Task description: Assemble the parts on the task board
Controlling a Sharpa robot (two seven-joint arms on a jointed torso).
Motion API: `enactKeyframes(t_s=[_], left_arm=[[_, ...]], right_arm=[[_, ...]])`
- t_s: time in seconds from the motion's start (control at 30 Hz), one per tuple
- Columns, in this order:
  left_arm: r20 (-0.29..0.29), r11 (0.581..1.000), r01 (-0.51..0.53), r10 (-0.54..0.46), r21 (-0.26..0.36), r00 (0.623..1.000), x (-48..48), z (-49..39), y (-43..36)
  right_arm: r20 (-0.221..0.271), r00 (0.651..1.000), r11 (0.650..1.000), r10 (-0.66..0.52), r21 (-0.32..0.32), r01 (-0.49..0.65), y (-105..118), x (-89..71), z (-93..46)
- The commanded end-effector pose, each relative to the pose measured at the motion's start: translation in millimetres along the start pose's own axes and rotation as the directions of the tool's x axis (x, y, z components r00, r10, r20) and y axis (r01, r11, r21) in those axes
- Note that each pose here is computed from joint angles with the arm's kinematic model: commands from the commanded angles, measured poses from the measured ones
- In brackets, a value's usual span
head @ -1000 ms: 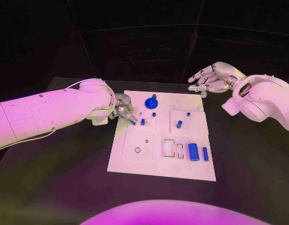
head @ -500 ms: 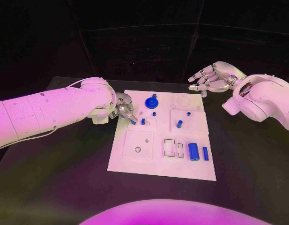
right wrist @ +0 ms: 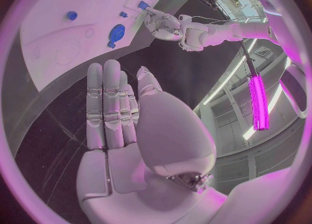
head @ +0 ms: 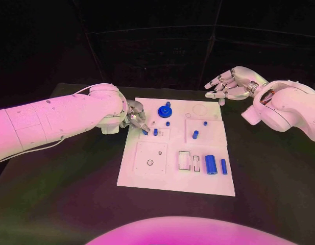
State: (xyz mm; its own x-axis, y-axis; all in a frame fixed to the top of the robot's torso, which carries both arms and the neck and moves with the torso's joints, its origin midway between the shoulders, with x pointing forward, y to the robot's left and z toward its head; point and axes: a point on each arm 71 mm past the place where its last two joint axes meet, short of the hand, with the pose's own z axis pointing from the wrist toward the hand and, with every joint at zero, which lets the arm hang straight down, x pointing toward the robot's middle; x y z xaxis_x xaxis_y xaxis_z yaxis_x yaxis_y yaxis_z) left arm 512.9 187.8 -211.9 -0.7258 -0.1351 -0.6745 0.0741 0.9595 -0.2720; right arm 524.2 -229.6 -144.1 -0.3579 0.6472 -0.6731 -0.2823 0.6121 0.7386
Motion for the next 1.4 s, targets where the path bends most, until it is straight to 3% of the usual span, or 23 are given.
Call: enactKeyframes(t_s=[0.03,1.4], left_arm=[[-0.025,1.0,-0.01,0.01,-0.009,1.0,2.8,1.3,1.0],[-0.004,0.999,0.006,-0.006,-0.031,1.0,-1.5,3.9,6.3]], right_arm=[[-0.003,1.0,1.0,-0.001,-0.011,0.001,1.8,-0.3,0.2],[-0.001,1.0,1.0,-0.001,-0.013,0.001,1.8,-0.7,-0.1]])
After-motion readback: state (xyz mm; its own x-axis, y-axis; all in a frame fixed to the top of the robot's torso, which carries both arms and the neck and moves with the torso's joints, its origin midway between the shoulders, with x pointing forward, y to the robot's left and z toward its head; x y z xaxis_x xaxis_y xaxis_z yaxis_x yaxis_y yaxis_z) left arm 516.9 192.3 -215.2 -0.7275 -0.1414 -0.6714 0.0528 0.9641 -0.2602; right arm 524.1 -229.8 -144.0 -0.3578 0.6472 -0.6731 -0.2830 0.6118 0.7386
